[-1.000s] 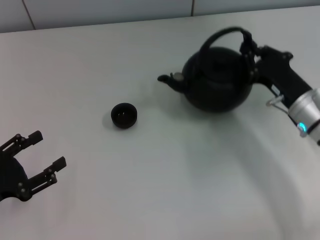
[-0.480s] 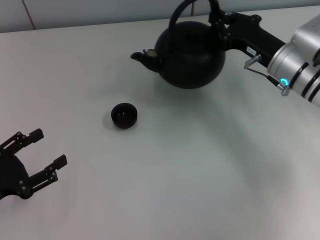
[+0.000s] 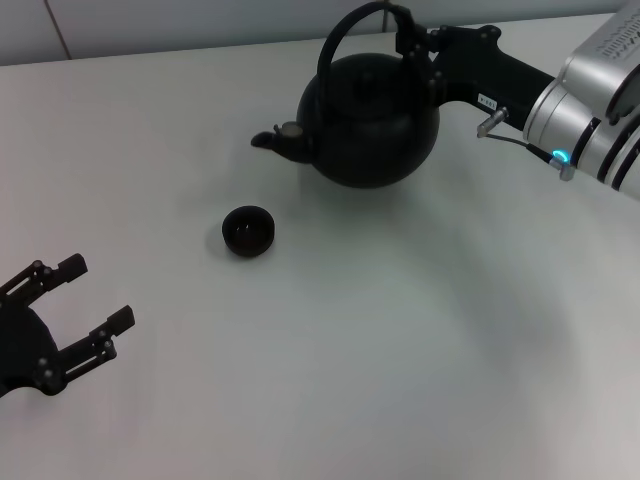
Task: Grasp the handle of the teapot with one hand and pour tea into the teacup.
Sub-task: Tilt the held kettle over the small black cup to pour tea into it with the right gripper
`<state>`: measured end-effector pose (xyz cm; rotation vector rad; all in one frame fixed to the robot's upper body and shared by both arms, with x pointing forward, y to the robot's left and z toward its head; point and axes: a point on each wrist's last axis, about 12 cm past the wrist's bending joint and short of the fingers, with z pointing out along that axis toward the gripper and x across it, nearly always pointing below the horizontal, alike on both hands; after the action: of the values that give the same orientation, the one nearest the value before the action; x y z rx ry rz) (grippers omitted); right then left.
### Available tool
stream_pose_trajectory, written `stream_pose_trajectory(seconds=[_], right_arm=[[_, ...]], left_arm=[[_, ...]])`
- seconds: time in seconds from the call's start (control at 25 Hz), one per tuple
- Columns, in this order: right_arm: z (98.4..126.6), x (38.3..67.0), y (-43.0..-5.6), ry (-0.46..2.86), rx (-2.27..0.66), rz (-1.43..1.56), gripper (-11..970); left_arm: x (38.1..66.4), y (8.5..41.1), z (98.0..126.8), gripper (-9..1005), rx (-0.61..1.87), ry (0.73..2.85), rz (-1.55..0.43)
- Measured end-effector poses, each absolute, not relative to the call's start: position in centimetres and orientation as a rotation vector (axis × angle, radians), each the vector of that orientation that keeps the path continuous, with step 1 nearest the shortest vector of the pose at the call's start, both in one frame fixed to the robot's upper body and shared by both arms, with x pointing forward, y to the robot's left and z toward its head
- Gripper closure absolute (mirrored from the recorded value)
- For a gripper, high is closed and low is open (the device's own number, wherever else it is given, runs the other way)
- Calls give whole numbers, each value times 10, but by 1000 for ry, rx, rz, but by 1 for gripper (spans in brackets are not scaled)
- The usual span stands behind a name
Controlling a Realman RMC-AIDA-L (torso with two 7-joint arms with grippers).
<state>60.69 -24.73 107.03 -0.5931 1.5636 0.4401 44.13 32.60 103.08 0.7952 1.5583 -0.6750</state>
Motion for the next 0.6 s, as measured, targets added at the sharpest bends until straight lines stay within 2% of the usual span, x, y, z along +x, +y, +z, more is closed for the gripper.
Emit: stream_pose_trajectory(seconds=[0.6], right_arm=[[1086, 618, -236, 1408, -892, 277, 880]], left_arm=[[441, 325, 1030, 203, 778, 1562, -677]])
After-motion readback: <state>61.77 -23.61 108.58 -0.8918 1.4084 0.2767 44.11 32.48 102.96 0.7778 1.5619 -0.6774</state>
